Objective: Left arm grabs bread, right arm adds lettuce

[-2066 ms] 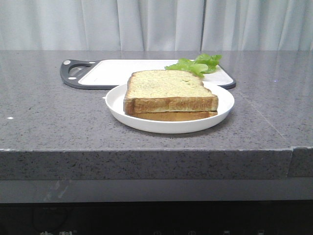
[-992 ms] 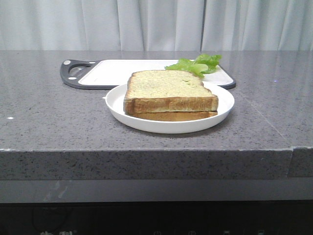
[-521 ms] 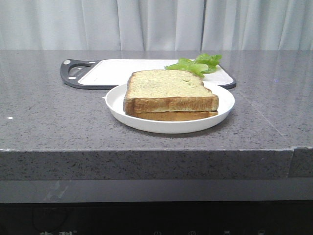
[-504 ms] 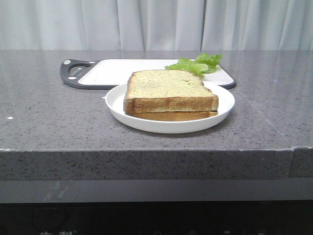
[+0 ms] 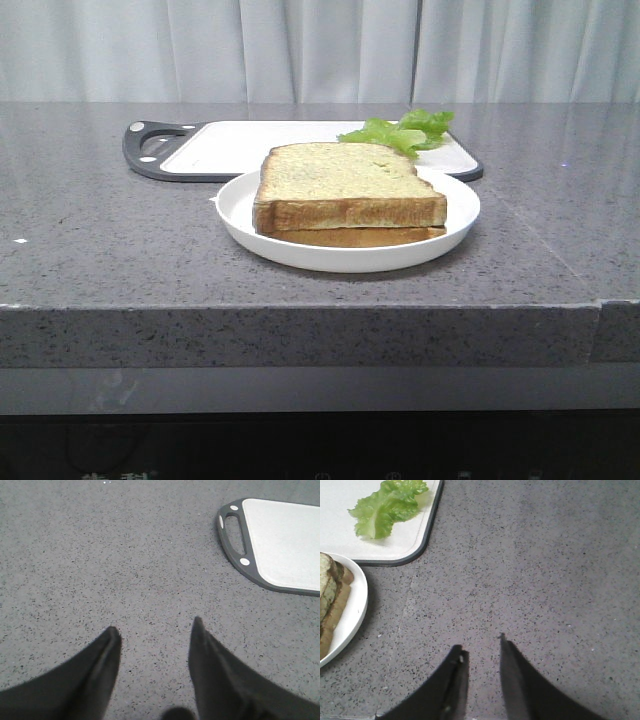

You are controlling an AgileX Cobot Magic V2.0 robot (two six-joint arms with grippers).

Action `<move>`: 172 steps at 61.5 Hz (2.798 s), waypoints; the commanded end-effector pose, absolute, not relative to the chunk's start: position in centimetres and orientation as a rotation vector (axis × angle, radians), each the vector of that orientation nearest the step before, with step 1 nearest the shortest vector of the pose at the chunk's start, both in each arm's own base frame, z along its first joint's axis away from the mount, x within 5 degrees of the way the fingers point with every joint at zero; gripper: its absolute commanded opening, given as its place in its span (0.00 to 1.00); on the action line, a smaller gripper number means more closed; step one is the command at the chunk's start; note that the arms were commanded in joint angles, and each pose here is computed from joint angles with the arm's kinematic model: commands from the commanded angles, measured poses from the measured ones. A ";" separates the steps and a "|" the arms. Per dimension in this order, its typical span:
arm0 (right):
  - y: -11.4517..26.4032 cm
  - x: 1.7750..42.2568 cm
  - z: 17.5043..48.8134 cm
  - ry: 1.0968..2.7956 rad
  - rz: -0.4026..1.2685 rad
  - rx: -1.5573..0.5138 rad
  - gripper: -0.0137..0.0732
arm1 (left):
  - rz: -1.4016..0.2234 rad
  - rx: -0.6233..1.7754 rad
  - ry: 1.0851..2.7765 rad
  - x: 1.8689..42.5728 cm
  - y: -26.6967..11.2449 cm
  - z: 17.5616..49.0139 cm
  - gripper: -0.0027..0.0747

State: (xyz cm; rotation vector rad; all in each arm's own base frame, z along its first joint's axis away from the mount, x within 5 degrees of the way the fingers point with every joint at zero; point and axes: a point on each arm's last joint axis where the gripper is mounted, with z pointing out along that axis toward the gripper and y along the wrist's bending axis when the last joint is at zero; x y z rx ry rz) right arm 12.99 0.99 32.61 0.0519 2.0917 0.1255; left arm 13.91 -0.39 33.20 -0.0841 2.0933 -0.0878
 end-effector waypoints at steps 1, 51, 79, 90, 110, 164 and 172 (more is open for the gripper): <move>0.9 13.3 34.2 2.001 0.120 0.045 0.61 | -0.144 -0.074 2.014 14.8 -0.9 34.4 0.66; 0.9 13.3 34.1 2.003 0.120 0.045 0.64 | -0.730 0.356 2.450 23.7 -15.5 33.0 0.58; 0.9 13.3 34.1 2.003 0.120 0.045 0.64 | -0.941 0.301 2.562 29.2 -19.9 31.0 0.58; 0.9 13.3 34.1 2.003 0.120 0.045 0.64 | -0.938 0.291 2.595 29.8 -20.2 29.8 0.58; 0.9 13.3 34.1 2.003 0.120 0.045 0.64 | -0.943 0.277 2.622 30.3 -20.5 28.9 0.52; 0.9 13.3 34.1 2.003 0.120 0.045 0.64 | -0.986 0.275 2.514 29.0 -19.9 32.1 0.01; 0.9 13.3 34.1 2.003 0.120 0.045 0.64 | -0.997 0.295 2.442 27.7 -19.2 34.5 0.01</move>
